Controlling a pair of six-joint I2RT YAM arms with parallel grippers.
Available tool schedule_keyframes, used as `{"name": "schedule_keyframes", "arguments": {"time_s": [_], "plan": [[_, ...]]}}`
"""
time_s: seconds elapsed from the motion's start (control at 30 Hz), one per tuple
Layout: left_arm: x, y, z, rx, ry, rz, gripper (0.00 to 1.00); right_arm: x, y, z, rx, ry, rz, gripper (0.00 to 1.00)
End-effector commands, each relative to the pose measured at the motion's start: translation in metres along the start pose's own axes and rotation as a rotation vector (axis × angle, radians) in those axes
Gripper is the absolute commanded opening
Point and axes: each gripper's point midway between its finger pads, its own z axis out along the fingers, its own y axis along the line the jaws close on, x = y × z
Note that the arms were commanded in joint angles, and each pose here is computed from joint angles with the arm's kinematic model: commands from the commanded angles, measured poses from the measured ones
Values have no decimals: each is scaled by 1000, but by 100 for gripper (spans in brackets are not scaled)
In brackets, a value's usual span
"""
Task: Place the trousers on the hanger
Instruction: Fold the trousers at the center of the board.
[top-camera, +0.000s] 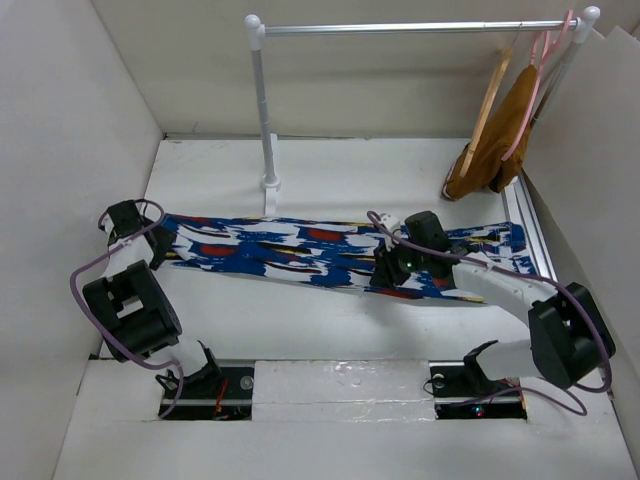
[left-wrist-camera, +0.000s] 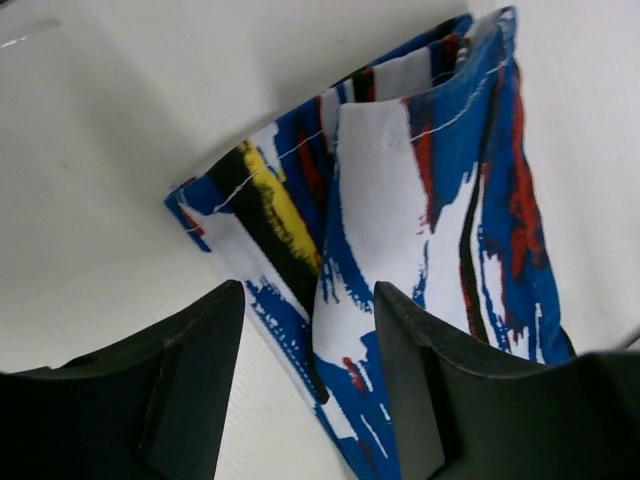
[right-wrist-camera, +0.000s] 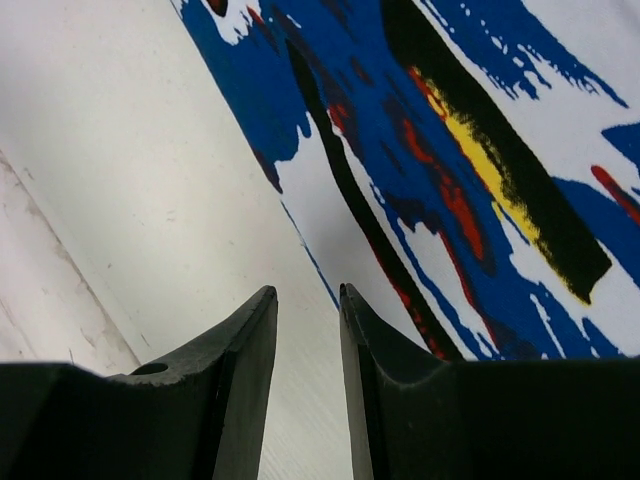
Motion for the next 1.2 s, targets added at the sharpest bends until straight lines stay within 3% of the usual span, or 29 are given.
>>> {"name": "schedule_keyframes", "arguments": {"time_s": [0.0,0.1,0.37,0.43,0.53,0.87,0.9,0.97,1.03,1.07,1.17], "plan": [[-15,-22,-2,94,-37,9,49,-42,7,0,-20,-102,-108,37],[-22,-29,3,110,-43,4,36,-44,9,3,-26,-93,-113,37],[-24,-39,23,70,-16,15,34,-45,12,-1,-13,-87,-126,37],[-22,-44,26,77,-7,23,24,-44,12,-2,-13,-87,-128,37],[-27,-45,21,60,-3,19,0,-42,11,-1,-13,-82,-125,37],[-63,0,-34,-293,-62,63,0,-42,-5,7,-20,-82,-130,37],[-63,3,-36,-310,-60,67,3,-44,-8,6,-20,-85,-127,37],[-59,12,-37,-343,-49,84,48,-42,-11,9,-26,-74,-124,37],[-55,17,-37,-361,-37,93,83,-42,-14,10,-17,-64,-123,37],[-51,20,-35,-364,-27,97,88,-42,-19,7,2,-59,-117,37],[-52,20,-38,-353,-46,105,89,-41,-26,3,29,-46,-108,37]]}}
